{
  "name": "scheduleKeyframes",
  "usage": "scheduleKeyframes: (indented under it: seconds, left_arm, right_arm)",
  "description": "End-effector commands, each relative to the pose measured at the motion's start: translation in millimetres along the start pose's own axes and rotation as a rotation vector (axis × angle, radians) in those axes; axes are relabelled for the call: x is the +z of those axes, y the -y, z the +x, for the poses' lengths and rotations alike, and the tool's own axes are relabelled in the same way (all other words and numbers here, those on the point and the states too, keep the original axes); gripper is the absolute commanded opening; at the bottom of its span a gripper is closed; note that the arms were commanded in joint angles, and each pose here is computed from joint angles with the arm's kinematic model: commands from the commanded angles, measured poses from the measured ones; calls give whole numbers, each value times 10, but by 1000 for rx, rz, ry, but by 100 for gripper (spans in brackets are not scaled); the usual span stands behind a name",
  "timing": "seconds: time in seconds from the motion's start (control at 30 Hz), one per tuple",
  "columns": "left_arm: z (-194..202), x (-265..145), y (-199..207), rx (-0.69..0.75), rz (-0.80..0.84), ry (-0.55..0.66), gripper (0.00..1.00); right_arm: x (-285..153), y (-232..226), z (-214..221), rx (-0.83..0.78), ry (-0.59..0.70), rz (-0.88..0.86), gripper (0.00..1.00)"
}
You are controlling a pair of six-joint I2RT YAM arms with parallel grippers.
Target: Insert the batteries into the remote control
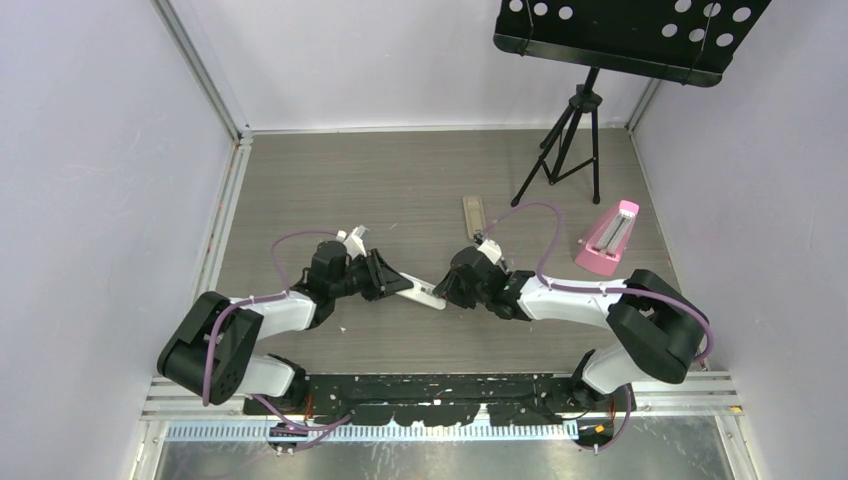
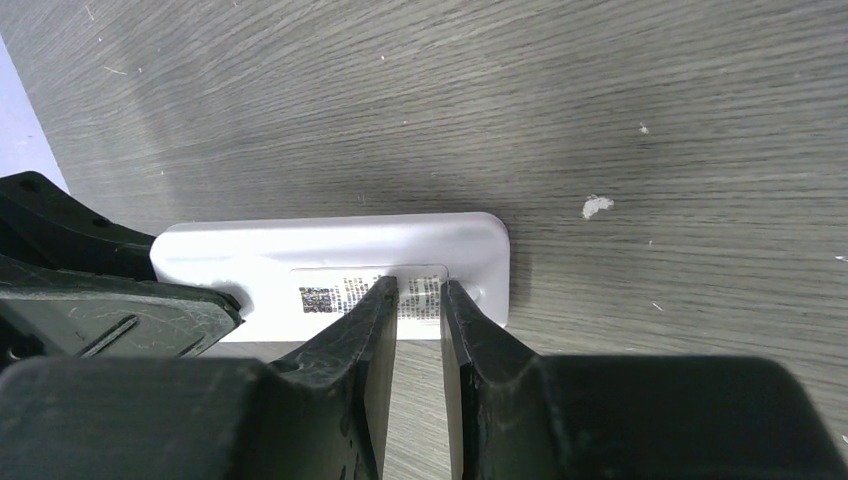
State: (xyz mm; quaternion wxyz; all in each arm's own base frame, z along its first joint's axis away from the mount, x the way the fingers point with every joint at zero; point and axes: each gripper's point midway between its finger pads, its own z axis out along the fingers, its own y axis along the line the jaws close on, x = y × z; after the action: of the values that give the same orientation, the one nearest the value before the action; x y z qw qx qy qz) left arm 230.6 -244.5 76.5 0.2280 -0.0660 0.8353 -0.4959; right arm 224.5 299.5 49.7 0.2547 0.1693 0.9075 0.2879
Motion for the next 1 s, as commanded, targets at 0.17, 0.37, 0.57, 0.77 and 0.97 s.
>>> scheduleKeyframes:
  seconds: [0.17, 0.37, 0.57, 0.77, 0.97]
  left_arm:
    - [54, 4, -24, 29, 2, -14, 0]
    - [51, 5, -39, 29, -7, -13, 0]
    - [67, 8, -55, 28, -9, -19, 0]
    - [69, 8, -52, 29, -7, -21, 0]
    - [74, 10, -43, 32, -2, -27, 0]
  right_arm:
    - [-22, 90, -103, -9, 44, 71, 33]
    - [-32, 26, -111, -17, 46, 35, 40]
    - [-22, -69, -139, -37, 53, 3, 33]
    - [-13, -71, -160, -54, 57, 19, 32]
    - [18, -61, -143, -55, 51, 22, 32]
